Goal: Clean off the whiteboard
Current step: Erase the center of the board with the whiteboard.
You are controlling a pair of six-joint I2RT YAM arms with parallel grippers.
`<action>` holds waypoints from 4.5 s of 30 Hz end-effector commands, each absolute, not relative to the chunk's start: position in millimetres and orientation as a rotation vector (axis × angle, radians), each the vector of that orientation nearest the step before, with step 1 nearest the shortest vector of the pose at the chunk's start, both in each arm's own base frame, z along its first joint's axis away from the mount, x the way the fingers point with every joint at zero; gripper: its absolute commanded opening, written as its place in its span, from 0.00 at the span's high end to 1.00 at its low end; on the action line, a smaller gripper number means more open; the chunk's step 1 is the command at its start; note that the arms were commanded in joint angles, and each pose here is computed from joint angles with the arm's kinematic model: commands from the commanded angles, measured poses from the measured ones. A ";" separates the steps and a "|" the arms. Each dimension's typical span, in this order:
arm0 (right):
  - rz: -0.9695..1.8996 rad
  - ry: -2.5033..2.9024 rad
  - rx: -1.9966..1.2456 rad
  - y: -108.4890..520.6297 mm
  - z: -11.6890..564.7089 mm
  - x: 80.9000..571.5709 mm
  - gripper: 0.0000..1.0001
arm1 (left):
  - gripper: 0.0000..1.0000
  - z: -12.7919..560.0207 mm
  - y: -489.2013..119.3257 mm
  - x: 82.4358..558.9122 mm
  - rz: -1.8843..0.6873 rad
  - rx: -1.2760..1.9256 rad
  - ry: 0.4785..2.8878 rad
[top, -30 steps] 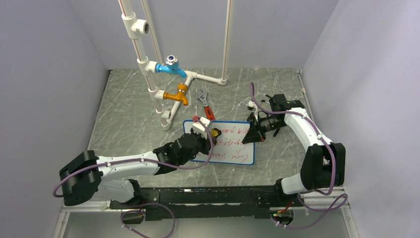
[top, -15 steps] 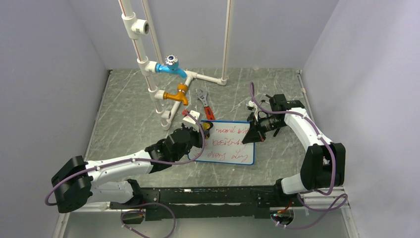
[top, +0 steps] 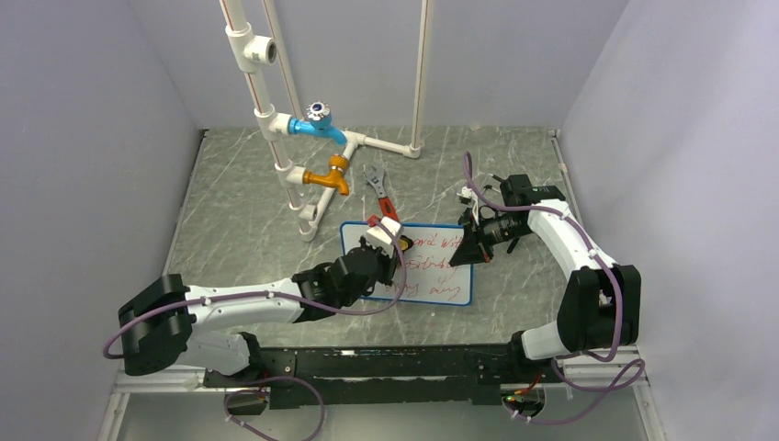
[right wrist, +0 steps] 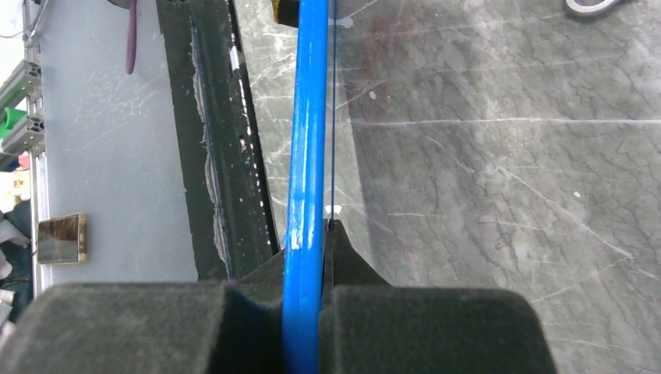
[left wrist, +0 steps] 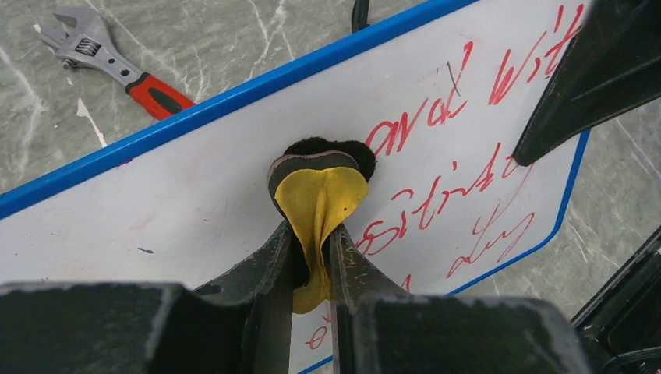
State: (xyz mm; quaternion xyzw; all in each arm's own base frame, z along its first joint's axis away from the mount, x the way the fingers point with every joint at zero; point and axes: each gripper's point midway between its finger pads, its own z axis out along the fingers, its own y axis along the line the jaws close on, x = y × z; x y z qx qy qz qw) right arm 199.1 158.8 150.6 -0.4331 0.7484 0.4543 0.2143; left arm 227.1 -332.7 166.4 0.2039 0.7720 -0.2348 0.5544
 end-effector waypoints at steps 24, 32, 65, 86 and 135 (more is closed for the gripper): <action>1.220 2.060 -1.261 159.9 148.0 192.1 1.00 | 1.00 184.7 -318.3 233.6 -0.595 0.428 1.804; 1.211 2.054 -1.259 160.5 149.6 194.0 1.00 | 1.00 191.1 -311.5 238.8 -0.585 0.357 1.798; 1.204 2.026 -1.267 162.3 155.7 190.0 1.00 | 1.00 175.2 -290.9 243.2 -0.405 0.199 1.831; 1.181 2.015 -1.271 161.2 158.5 188.8 1.00 | 1.00 181.9 -346.0 221.5 -0.519 0.479 1.806; 1.175 2.019 -1.269 160.1 157.0 189.1 1.00 | 1.00 190.5 -338.8 227.5 -0.627 0.367 1.793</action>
